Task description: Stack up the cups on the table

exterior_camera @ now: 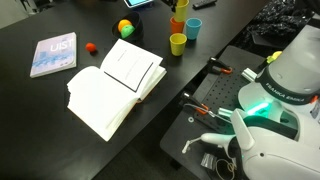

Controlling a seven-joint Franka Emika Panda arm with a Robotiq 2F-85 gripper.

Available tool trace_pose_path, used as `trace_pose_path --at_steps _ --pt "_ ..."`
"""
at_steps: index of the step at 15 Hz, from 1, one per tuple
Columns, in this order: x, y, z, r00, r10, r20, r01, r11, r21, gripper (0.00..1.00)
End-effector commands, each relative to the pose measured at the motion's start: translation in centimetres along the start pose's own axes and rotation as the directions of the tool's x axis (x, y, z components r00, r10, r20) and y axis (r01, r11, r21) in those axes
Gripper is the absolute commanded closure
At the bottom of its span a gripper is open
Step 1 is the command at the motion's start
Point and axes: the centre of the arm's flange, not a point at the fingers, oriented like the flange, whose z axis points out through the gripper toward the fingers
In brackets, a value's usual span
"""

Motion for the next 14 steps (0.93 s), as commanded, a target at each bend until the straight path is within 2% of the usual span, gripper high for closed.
trace_pose_path --at_steps 1,10,11,14 --pt "-0.6 -0.19 0.1 0.999 0.009 -0.034 -0.008 1.0 0.02 0.96" --pt "-0.85 -0.5 0.8 0.996 -0.007 -0.088 0.008 1.0 0.019 0.95" --pt "-0.87 -0.46 0.84 0.996 -0.008 -0.091 0.01 1.0 0.015 0.77" --pt "-0.77 -0.24 0.84 0.995 -0.008 -0.099 0.008 1.0 0.003 0.56"
